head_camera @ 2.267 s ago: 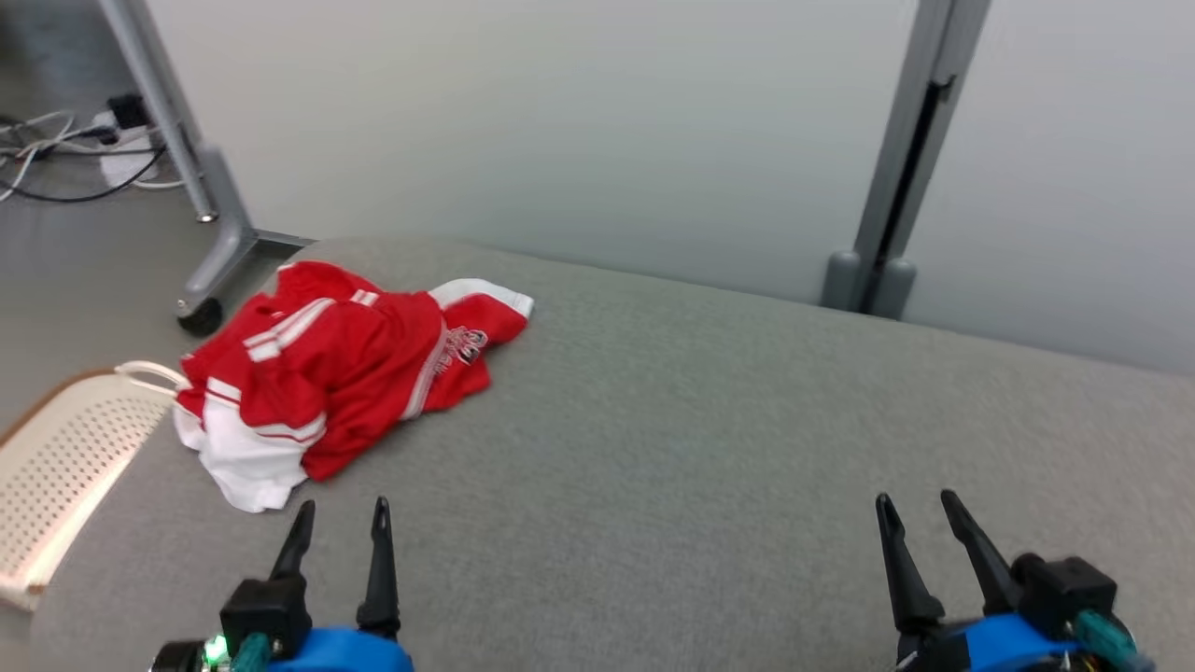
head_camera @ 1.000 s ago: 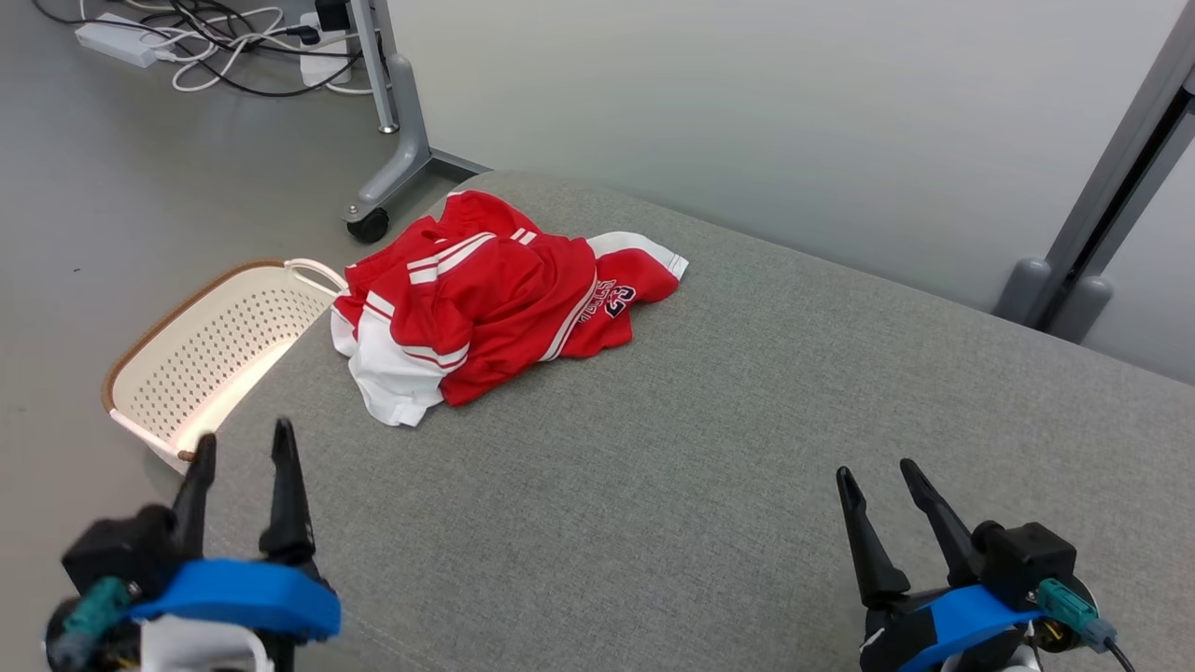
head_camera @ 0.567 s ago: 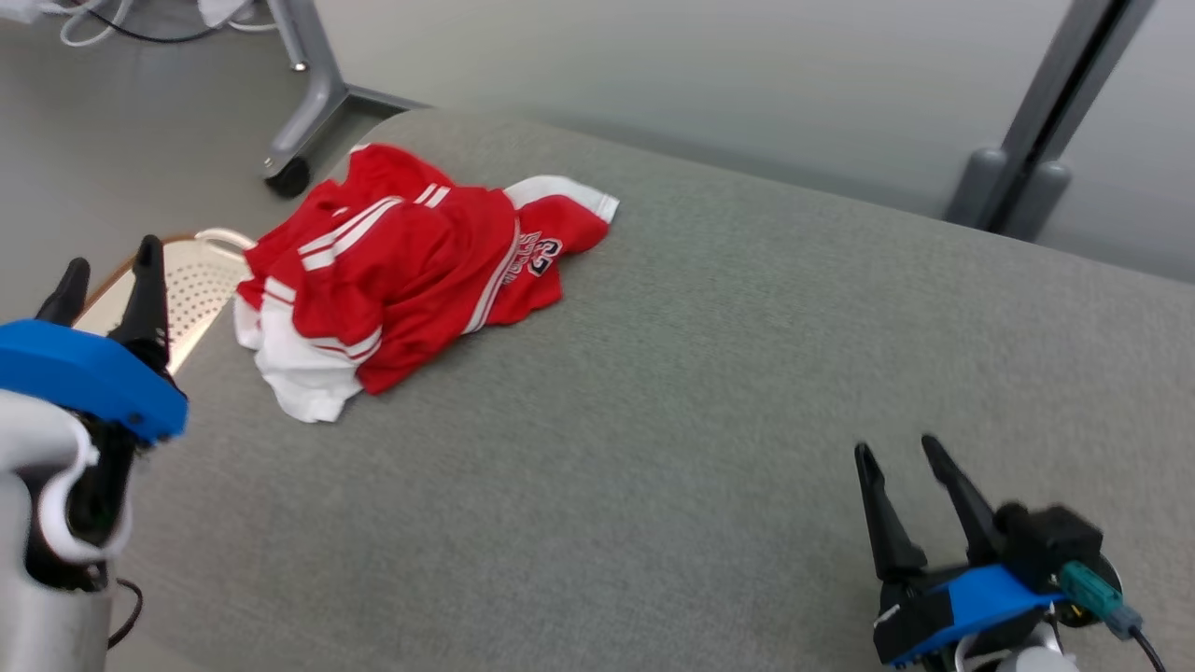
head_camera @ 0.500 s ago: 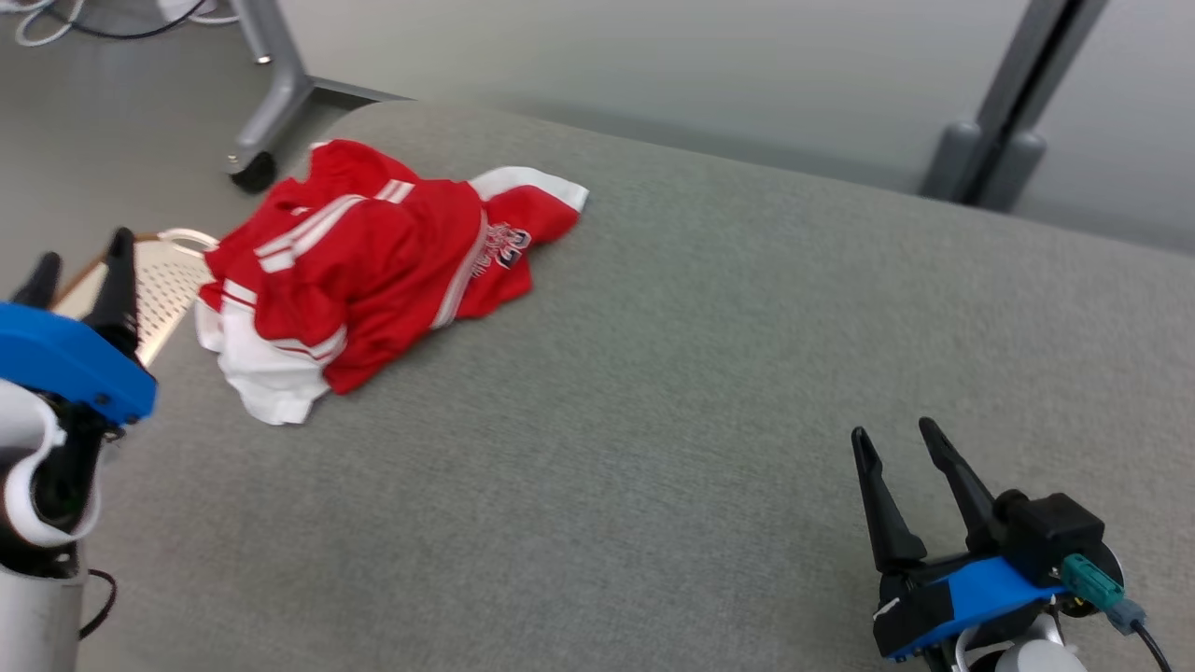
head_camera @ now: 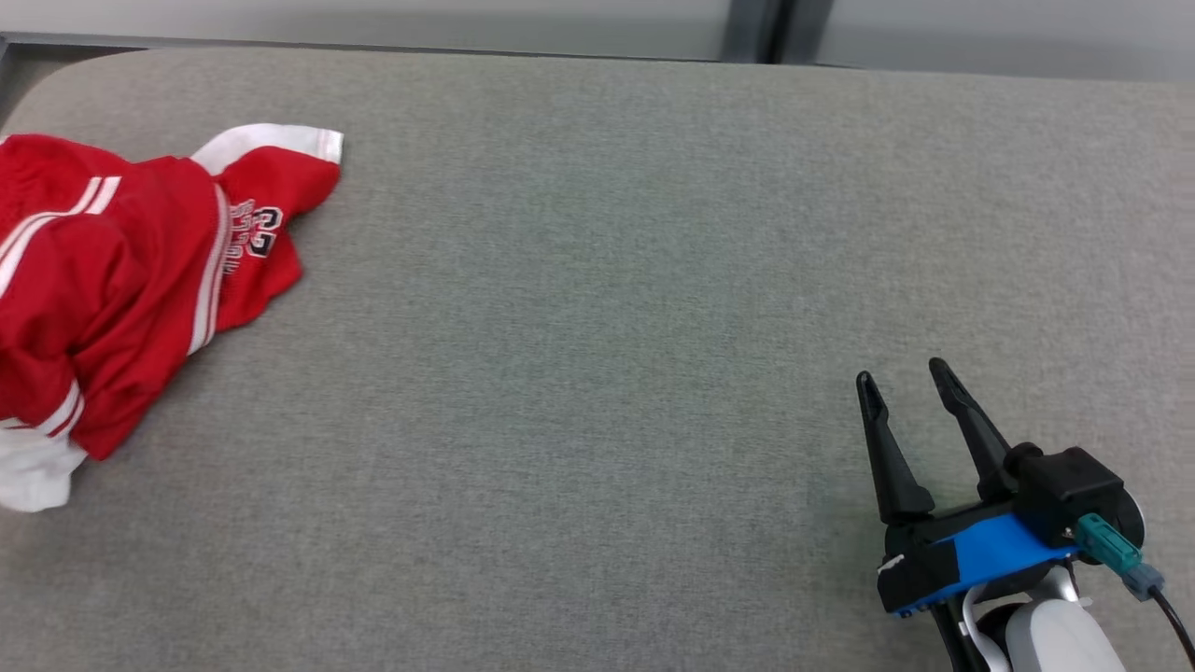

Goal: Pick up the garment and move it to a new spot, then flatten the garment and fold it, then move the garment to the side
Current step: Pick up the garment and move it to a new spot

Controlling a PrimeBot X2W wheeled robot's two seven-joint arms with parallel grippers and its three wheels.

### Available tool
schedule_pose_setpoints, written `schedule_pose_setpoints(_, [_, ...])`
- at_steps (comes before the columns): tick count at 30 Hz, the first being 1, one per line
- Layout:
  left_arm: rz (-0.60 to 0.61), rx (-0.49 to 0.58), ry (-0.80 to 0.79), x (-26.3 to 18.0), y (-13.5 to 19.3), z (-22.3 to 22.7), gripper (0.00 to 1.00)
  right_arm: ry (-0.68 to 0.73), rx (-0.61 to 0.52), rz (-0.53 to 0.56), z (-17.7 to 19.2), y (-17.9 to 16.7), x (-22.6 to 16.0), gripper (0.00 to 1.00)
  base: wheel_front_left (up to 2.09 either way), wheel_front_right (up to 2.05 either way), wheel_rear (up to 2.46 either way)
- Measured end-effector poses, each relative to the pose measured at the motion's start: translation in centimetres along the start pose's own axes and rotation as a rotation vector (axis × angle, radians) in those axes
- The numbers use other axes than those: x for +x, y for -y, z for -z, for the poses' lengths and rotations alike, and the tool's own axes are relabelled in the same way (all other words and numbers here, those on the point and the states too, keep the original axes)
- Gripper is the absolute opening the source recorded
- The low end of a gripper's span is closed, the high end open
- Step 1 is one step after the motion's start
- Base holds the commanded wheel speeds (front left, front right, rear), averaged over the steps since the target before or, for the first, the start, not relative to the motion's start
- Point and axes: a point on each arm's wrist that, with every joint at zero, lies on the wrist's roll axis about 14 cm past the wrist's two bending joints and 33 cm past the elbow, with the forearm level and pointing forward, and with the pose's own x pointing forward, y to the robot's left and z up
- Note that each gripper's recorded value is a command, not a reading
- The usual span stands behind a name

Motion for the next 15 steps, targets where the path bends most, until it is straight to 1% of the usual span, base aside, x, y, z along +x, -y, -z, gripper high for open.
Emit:
schedule_pose_setpoints(3, [0.010, -0.006, -0.068, 1.3, 0.8, 1.9, 1.00, -0.005, -0.010, 0.040, 0.0, 1.4, -0.5, 1.00, 0.00, 0.00, 0.00])
schedule_pose_setpoints(6, [0.011, -0.024, -0.145, 1.8, 1.2, 4.2, 1.00, -0.002, -0.014, 0.059, -0.1, 2.1, -0.8, 1.00, 0.00, 0.00, 0.00])
schedule_pose_setpoints(7, [0.010, -0.032, -0.171, 1.9, 1.2, 4.8, 0.83, -0.003, -0.014, 0.061, -0.1, 2.1, -0.8, 1.00, 0.00, 0.00, 0.00])
schedule_pose_setpoints(8, [0.010, -0.033, -0.192, 1.9, 1.3, 5.3, 0.23, -0.003, -0.015, 0.064, -0.2, 2.2, -0.9, 1.00, 0.00, 0.00, 0.00])
schedule_pose_setpoints(9, [0.012, -0.035, -0.198, 1.9, 1.4, 5.6, 0.00, -0.005, -0.015, 0.067, -0.2, 2.3, -1.0, 1.00, 0.00, 0.00, 0.00])
schedule_pose_setpoints(12, [-0.002, -0.021, -0.171, 1.8, 0.9, 5.1, 0.00, 0.005, -0.017, 0.071, -0.6, 2.4, -1.2, 1.00, 0.00, 0.00, 0.00])
schedule_pose_setpoints(15, [0.006, 0.022, -0.089, 1.2, 0.7, 3.0, 0.00, 0.019, -0.012, 0.066, -1.1, 2.1, -1.5, 1.00, 0.00, 0.00, 0.00])
